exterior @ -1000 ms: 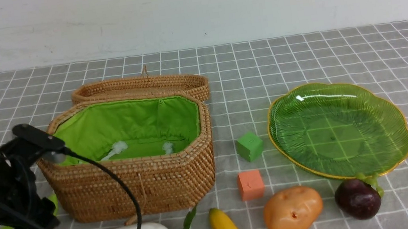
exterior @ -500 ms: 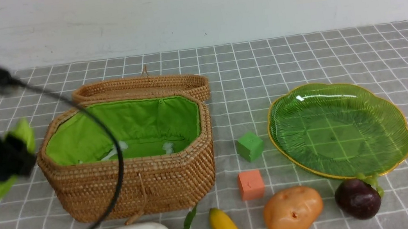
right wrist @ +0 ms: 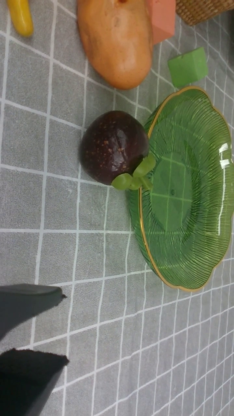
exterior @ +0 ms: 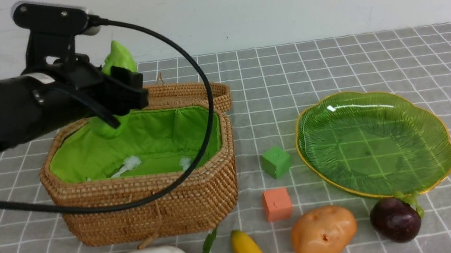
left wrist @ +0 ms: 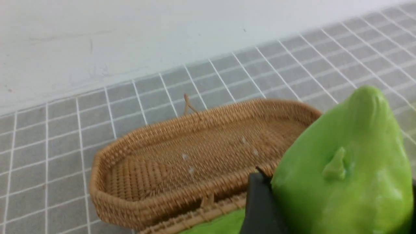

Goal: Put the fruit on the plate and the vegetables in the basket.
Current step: Take a chayote with your left arm and place it on the basket on the left, then use the left arm to grab an eggplant and put it into the left basket

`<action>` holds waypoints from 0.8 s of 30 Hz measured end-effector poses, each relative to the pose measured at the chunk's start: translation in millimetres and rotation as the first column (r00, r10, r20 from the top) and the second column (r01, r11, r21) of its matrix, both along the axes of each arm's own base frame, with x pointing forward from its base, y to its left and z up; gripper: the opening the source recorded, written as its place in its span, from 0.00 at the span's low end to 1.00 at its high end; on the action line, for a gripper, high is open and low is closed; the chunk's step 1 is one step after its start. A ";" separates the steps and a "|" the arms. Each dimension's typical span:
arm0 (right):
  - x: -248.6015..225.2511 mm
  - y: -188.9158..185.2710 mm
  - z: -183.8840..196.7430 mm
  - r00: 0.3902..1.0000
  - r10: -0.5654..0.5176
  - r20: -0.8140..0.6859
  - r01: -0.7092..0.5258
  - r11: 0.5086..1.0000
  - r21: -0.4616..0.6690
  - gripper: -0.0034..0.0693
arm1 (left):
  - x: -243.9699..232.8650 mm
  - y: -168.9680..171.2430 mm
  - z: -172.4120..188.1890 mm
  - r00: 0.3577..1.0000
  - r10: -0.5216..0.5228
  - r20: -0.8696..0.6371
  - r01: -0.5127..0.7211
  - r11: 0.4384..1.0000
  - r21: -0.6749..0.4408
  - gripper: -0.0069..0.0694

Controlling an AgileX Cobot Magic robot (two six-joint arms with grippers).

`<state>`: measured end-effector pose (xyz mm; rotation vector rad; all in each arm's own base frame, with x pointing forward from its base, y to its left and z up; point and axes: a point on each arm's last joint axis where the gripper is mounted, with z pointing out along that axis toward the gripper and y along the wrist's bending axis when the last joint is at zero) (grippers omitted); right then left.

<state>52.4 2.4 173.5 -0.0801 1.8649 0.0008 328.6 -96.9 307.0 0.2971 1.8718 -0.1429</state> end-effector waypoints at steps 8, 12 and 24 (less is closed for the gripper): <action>0.0 0.0 0.0 1.000 0.000 0.000 0.000 1.000 0.000 0.38 | 2.6 1.2 -0.2 0.999 0.036 0.009 -0.036 0.998 -0.046 0.91; 0.0 0.0 0.0 1.000 0.000 0.000 0.000 1.000 0.000 0.38 | 2.3 0.9 -1.0 0.999 0.035 -0.004 -0.036 0.998 -0.056 0.96; 0.0 0.0 0.0 1.000 0.000 0.000 0.000 1.000 -0.001 0.38 | -58.6 -7.0 1.0 0.875 -0.275 -0.398 0.330 0.941 0.073 0.69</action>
